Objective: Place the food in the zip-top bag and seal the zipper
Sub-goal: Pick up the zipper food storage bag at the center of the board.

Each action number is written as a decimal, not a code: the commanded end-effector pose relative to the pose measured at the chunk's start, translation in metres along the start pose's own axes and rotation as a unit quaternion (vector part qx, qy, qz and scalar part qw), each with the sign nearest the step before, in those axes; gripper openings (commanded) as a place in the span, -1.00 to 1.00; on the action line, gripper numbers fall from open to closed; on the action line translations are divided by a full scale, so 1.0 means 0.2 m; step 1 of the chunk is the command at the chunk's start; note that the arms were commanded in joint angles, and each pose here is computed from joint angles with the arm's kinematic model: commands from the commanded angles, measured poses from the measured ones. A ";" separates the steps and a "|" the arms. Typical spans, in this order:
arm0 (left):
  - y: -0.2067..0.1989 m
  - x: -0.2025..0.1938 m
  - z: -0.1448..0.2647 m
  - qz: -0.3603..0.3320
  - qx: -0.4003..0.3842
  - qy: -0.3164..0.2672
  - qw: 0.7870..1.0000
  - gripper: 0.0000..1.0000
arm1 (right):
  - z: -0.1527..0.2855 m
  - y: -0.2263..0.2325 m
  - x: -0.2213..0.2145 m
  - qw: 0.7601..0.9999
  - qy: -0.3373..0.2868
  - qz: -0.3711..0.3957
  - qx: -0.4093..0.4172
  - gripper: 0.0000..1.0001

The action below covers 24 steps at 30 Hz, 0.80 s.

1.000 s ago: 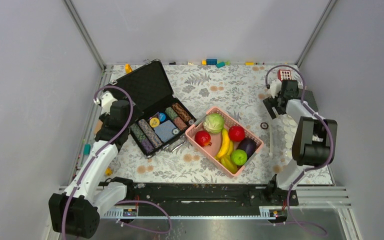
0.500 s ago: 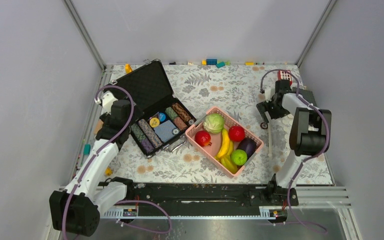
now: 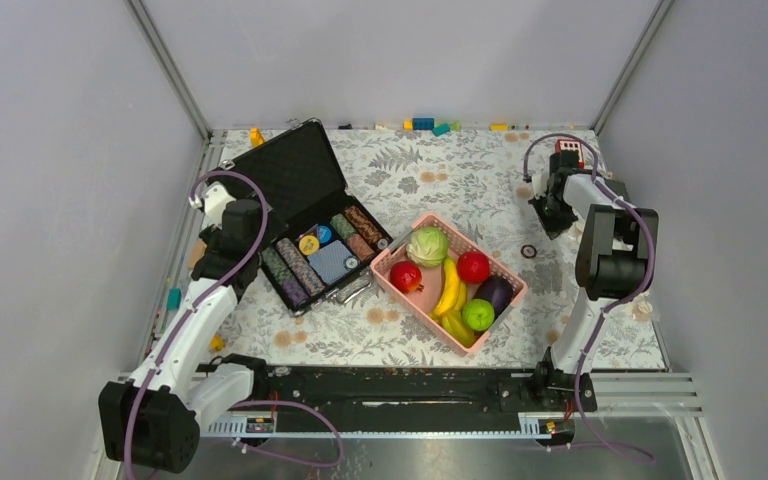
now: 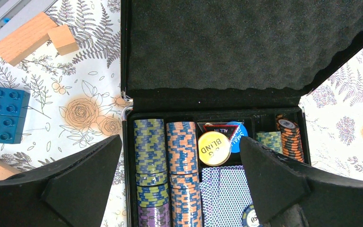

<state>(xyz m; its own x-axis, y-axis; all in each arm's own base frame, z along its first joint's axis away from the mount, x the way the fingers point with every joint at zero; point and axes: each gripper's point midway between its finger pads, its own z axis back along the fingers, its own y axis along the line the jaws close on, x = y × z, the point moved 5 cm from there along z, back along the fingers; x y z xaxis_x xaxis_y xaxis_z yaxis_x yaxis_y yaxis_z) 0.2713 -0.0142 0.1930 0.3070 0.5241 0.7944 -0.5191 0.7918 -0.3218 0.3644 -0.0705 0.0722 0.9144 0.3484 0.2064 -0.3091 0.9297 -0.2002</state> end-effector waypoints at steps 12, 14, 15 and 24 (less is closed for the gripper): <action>-0.18 0.08 0.15 0.025 -0.150 0.004 0.988 0.97 | 0.82 0.01 0.22 0.951 -0.264 -0.154 -0.052 -1.00; -0.28 0.08 0.22 0.031 -0.231 0.016 0.972 0.98 | 1.04 0.10 0.26 0.917 -0.346 -0.197 -0.023 -1.00; -0.35 0.09 0.28 0.032 -0.284 0.019 0.958 0.97 | 1.13 0.18 0.28 0.902 -0.379 -0.204 -0.002 -1.00; -0.85 0.01 0.87 -0.095 -0.554 0.048 0.826 0.98 | 1.61 0.72 0.33 0.800 -0.472 -0.302 0.213 -1.00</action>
<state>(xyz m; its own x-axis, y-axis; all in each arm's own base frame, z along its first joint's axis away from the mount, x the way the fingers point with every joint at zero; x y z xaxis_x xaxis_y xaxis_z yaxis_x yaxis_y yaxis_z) 0.2402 -0.1546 0.2738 0.4669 0.4242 0.7759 0.2687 0.7679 -0.5815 0.2982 0.0739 0.3756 0.2860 -0.2483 0.9255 -0.1374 0.9452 0.2960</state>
